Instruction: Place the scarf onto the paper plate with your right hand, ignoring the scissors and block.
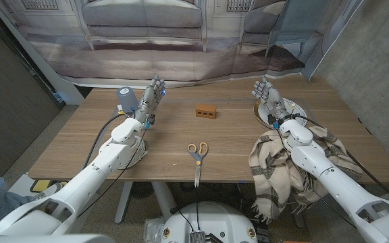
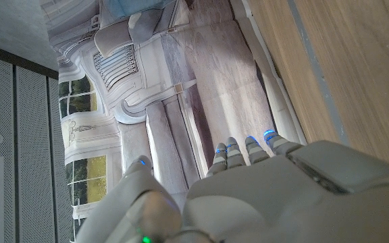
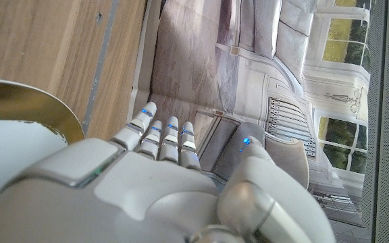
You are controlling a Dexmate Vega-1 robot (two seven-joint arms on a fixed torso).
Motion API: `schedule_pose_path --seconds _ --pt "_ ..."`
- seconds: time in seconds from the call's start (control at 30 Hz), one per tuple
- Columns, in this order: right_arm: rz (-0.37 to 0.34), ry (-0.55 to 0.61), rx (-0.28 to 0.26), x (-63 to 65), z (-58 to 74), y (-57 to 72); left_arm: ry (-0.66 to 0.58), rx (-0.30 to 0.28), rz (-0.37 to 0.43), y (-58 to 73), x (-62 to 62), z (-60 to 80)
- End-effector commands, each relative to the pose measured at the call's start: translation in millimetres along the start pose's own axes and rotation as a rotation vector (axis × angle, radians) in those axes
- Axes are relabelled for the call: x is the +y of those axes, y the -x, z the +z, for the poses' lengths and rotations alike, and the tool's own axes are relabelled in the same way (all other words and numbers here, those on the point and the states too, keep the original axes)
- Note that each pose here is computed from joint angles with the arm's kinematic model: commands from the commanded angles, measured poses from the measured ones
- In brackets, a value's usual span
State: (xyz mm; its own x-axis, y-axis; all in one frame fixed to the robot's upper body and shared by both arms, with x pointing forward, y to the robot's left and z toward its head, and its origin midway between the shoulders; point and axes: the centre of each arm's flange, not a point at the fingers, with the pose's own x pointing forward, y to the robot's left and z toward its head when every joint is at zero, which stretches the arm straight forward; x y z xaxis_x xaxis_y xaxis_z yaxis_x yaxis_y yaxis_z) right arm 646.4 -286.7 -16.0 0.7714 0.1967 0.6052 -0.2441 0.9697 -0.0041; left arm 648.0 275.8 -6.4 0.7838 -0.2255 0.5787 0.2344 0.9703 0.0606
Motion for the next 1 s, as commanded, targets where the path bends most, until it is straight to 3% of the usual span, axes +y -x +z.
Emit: schedule_pose_path --seconds 0.03,0.33,0.7,1.0 --pt "0.028 0.006 -0.005 1.1 9.3 5.1 0.005 0.007 -0.008 -4.1 -0.9 -1.5" --pt "0.04 0.049 -0.03 0.7 27.3 9.1 0.004 0.01 -0.032 -9.3 -6.6 -2.3" --pt "0.034 0.07 -0.029 -12.5 37.3 9.2 -0.026 0.022 -0.03 -5.9 -2.5 3.1" --pt "0.04 0.102 -0.043 -15.8 46.0 9.3 -0.02 0.023 -0.037 -5.1 -3.6 0.6"
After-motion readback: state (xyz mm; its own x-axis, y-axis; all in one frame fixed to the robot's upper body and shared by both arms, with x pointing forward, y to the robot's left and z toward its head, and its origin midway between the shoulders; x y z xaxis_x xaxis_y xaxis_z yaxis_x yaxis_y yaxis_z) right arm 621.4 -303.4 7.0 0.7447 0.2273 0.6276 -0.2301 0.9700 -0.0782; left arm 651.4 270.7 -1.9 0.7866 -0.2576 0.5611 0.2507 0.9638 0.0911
